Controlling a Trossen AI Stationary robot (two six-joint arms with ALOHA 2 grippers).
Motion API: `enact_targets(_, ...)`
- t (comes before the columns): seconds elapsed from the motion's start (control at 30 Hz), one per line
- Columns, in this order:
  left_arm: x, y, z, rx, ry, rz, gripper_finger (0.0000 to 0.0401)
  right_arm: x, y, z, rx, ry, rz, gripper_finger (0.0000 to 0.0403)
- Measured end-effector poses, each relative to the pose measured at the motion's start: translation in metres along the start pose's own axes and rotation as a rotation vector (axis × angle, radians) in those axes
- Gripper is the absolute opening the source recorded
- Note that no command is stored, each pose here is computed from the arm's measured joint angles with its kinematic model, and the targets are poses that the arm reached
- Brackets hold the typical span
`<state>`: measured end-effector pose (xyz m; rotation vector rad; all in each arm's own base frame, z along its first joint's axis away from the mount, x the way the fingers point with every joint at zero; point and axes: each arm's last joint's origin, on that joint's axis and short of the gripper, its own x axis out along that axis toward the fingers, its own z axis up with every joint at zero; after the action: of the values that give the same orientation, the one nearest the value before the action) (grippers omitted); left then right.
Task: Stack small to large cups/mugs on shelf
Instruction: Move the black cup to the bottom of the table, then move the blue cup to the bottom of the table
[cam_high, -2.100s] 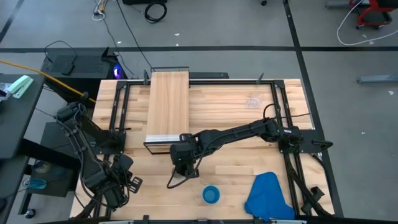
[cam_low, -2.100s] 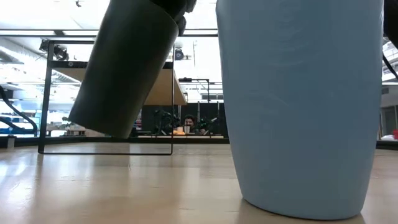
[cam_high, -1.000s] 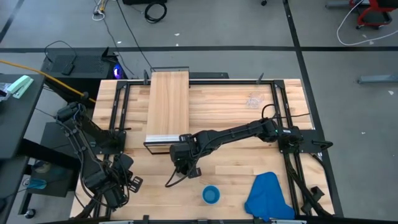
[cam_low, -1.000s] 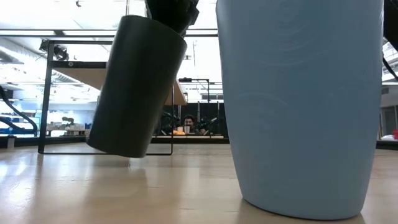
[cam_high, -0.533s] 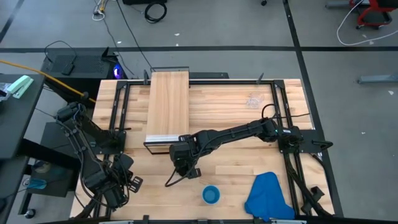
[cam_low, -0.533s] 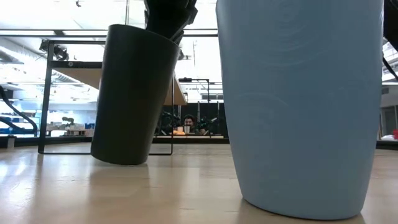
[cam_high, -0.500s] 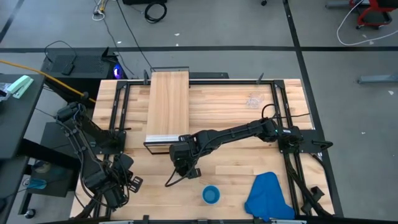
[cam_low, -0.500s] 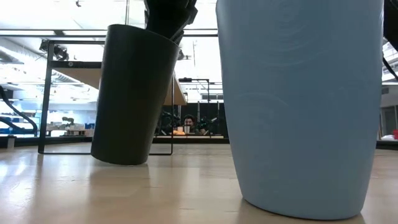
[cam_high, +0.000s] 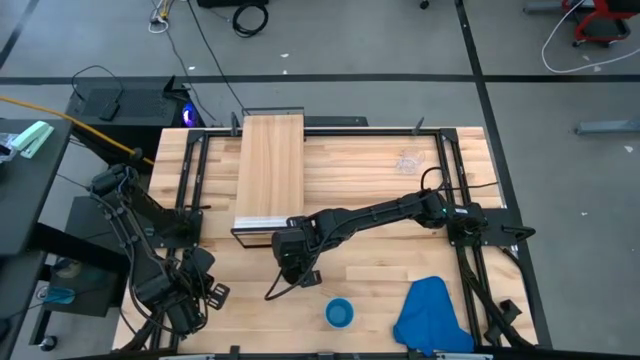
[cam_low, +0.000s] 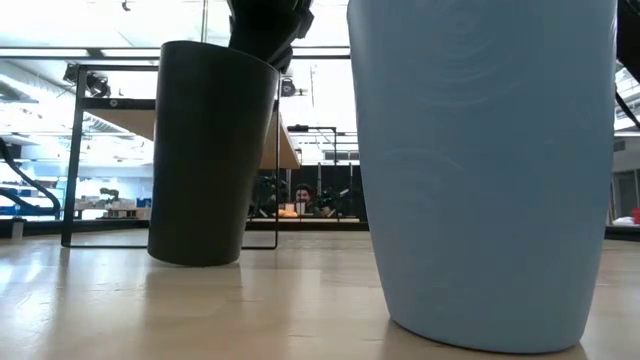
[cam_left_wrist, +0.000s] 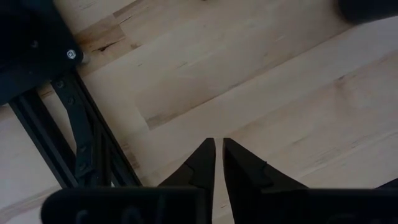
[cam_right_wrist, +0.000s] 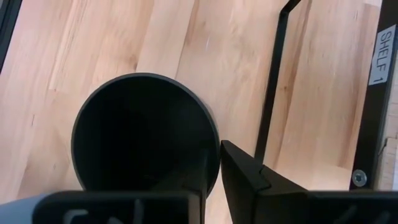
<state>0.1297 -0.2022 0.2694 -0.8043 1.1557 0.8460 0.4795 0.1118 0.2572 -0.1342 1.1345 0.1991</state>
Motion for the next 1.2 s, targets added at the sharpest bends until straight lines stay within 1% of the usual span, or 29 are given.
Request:
enact_targets(0.2, 0.0, 0.0, 0.0, 0.0, 0.0, 0.0, 0.0034, 0.0, -0.001, 0.0, 0.003, -0.002, -0.001, 0.0054)
enact_targets(0.33, 0.0, 0.0, 0.0, 0.0, 0.0, 0.0, 0.0032, 0.0, -0.005, 0.001, 0.025, -0.006, -0.004, 0.0068)
enact_targets(0.53, 0.0, 0.0, 0.0, 0.001, 0.0, 0.0, 0.004, 0.0, -0.01, 0.001, 0.051, -0.006, -0.004, 0.0093)
enact_targets(0.77, 0.0, 0.0, 0.0, 0.001, 0.0, 0.0, 0.0034, 0.0, -0.012, 0.0, 0.057, -0.006, -0.004, 0.0101)
enact_targets(0.83, 0.0, 0.0, 0.0, 0.001, 0.0, 0.0, 0.0032, -0.005, -0.012, 0.001, 0.058, -0.01, -0.004, 0.01)
enact_targets(0.97, 0.0, 0.0, 0.0, 0.002, 0.0, 0.001, 0.0036, -0.026, -0.012, 0.003, 0.077, -0.052, -0.002, 0.01)
enact_targets(1.1, 0.0, 0.0, 0.0, 0.002, 0.0, 0.0, 0.0042, -0.041, -0.012, 0.0, 0.084, -0.048, -0.002, 0.0099)
enact_targets(1.2, 0.0, 0.0, 0.0, 0.003, -0.005, -0.002, 0.0042, -0.064, -0.011, -0.003, 0.11, -0.058, 0.0, 0.0099)
